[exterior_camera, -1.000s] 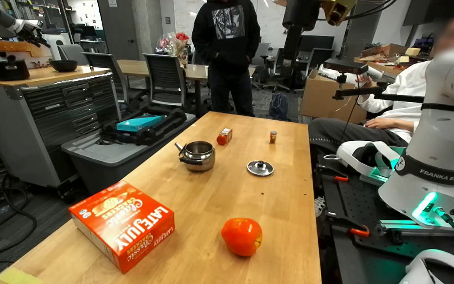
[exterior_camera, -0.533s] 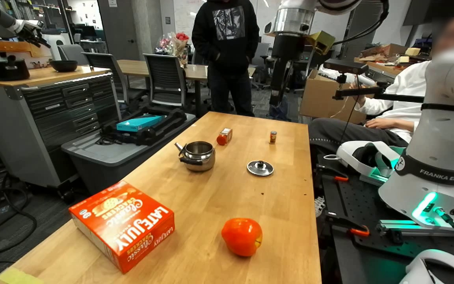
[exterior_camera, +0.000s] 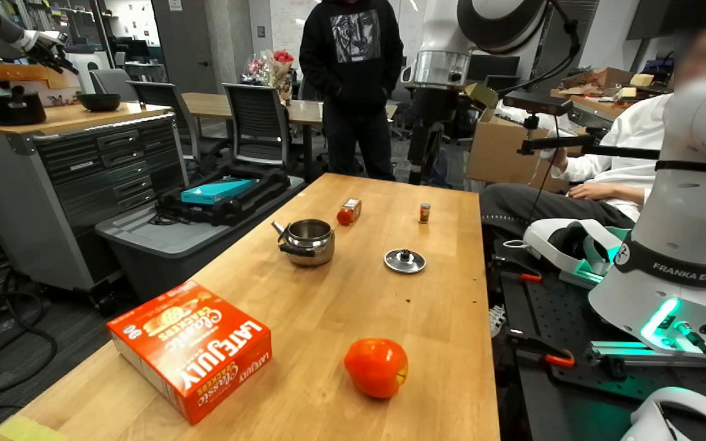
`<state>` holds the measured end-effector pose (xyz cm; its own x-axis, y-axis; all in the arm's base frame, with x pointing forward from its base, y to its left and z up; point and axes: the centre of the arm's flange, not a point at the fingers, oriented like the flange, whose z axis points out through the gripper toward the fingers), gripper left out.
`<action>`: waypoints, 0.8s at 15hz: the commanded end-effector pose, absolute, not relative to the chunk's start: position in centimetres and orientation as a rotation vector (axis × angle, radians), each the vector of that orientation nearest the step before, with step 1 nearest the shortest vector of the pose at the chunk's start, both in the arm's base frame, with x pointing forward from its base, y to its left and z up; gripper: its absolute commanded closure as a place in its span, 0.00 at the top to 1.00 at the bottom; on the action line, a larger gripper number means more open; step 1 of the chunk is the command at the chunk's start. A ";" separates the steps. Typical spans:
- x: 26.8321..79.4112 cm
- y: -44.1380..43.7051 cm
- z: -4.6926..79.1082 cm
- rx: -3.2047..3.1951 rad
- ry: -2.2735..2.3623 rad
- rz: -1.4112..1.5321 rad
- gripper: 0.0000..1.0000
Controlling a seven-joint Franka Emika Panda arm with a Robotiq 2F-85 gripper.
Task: Put the lid on the metal tea pot
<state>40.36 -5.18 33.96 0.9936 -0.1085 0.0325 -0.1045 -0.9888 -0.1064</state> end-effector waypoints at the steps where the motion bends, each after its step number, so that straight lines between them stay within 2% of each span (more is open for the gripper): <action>1: 41.8 -7.1 33.1 -3.024 0.208 -0.060 1.00; 12: 42.3 -10.3 29.1 -3.004 0.310 0.091 1.00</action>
